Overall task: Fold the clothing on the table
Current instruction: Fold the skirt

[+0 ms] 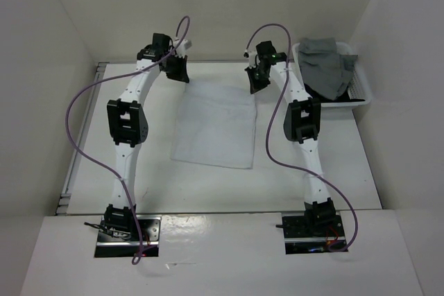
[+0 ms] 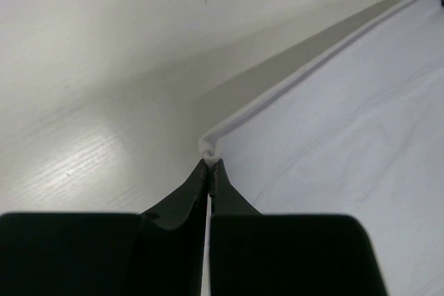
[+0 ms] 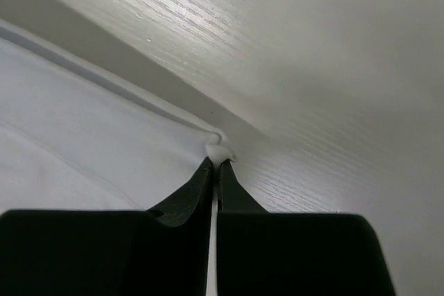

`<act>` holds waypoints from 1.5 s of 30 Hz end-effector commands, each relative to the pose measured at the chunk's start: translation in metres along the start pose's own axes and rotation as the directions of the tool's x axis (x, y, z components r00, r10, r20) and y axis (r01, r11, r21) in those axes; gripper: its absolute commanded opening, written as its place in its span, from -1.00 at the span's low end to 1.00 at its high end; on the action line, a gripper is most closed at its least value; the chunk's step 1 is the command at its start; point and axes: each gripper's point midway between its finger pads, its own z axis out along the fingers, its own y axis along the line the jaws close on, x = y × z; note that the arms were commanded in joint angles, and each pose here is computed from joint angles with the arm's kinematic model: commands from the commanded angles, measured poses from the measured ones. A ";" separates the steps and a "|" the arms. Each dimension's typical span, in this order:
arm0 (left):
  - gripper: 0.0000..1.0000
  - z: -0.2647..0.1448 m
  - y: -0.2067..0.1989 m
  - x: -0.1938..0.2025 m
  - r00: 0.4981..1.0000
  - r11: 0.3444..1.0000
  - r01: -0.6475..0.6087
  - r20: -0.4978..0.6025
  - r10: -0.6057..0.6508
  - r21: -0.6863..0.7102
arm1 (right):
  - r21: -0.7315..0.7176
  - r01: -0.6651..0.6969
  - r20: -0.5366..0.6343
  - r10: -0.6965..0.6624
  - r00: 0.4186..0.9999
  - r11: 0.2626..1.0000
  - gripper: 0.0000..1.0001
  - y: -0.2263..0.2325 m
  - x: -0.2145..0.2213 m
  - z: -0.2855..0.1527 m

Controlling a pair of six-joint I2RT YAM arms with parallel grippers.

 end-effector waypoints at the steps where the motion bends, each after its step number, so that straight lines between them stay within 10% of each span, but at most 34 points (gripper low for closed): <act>1: -1.00 -0.009 0.014 -0.012 1.000 0.999 -0.026 0.018 0.026 -0.029 | 0.122 0.012 0.163 -0.032 0.986 0.992 -1.00 -0.003 -0.056 -0.064; 29: -1.00 -0.072 0.003 -0.073 0.981 0.996 -0.056 0.181 0.069 -0.075 | 0.318 -0.047 0.353 -0.072 0.933 0.947 -1.00 -0.009 -0.109 -0.148; 45: -1.00 -0.121 0.022 -0.039 0.988 0.999 -0.023 0.151 0.029 -0.041 | 0.262 0.072 0.280 -0.147 0.949 0.962 -1.00 0.006 -0.080 -0.167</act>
